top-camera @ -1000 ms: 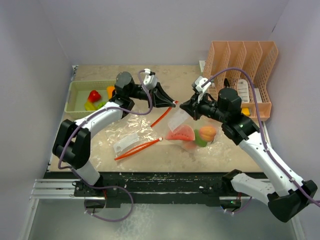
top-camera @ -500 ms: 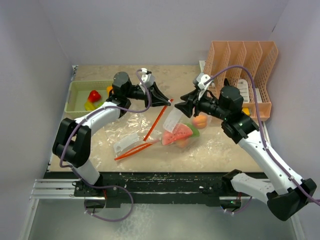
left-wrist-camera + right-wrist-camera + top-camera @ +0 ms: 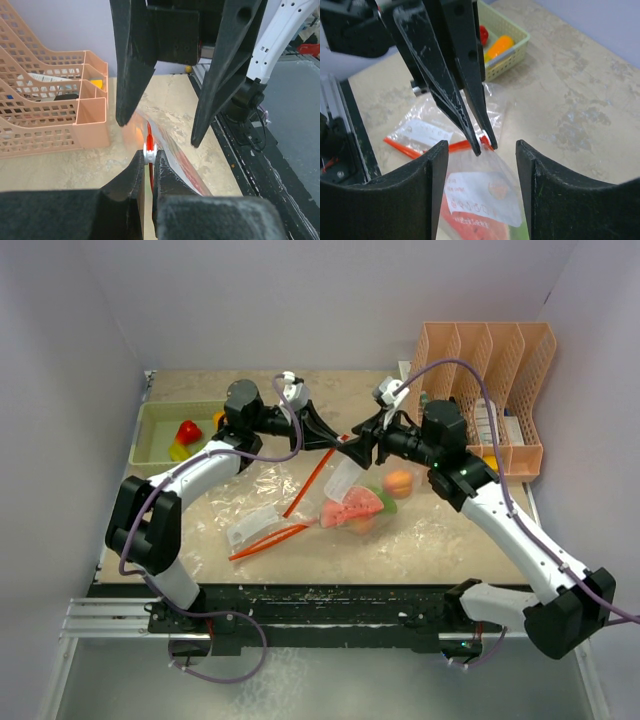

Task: Open the zip-top bag and remove the fake food
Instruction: Unzip the zipper food storage bag at the center of the board.

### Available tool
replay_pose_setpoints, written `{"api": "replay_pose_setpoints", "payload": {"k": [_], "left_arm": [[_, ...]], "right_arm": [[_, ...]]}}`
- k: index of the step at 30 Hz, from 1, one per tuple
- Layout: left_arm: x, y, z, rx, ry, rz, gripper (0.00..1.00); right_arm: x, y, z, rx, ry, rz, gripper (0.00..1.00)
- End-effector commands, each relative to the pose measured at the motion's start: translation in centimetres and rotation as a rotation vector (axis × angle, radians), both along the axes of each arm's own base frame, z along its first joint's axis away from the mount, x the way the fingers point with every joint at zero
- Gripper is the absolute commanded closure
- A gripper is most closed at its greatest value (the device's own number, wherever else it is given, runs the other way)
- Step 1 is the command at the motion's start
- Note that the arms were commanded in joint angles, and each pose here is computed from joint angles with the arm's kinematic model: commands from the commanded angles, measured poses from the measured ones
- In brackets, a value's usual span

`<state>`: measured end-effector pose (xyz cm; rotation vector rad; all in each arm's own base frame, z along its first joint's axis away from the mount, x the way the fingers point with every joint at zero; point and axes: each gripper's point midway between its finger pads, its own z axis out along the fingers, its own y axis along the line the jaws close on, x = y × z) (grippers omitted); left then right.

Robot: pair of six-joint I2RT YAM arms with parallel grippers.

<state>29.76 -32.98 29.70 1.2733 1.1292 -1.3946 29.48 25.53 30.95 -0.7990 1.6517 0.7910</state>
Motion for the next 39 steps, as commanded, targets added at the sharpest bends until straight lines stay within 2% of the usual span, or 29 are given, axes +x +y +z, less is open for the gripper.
{"api": "replay_pose_setpoints", "payload": {"k": [1, 7, 12, 18, 24, 29, 39], "left_arm": [[0.2, 0.0, 2.4, -0.048, -0.066, 0.033, 1.0], [1.0, -0.1, 3.1, -0.104, -0.051, 0.086, 1.0], [0.4, -0.5, 3.9, -0.146, -0.072, 0.078, 1.0], [0.8, -0.8, 3.0, -0.138, -0.047, 0.101, 1.0], [1.3, -1.2, 2.9, -0.145, -0.034, 0.123, 1.0], [1.6, -1.3, 3.0, -0.152, -0.025, 0.145, 1.0], [1.8, -1.9, 2.6, -0.15, -0.007, 0.153, 1.0]], "right_arm": [[0.4, 0.2, 4.7, 0.213, -0.053, -0.058, 0.4], [1.3, -0.8, 5.6, 0.571, 0.023, -0.195, 0.37], [1.7, -2.3, 6.0, 0.739, 0.035, -0.271, 0.37], [0.7, -2.4, 7.4, 0.795, 0.047, -0.24, 0.35], [2.7, -3.9, 7.6, 0.857, 0.087, -0.374, 0.3], [3.9, -3.7, 6.4, 0.893, 0.147, -0.408, 0.31], [4.5, -2.5, 5.5, 0.832, 0.171, -0.389, 0.31]]}}
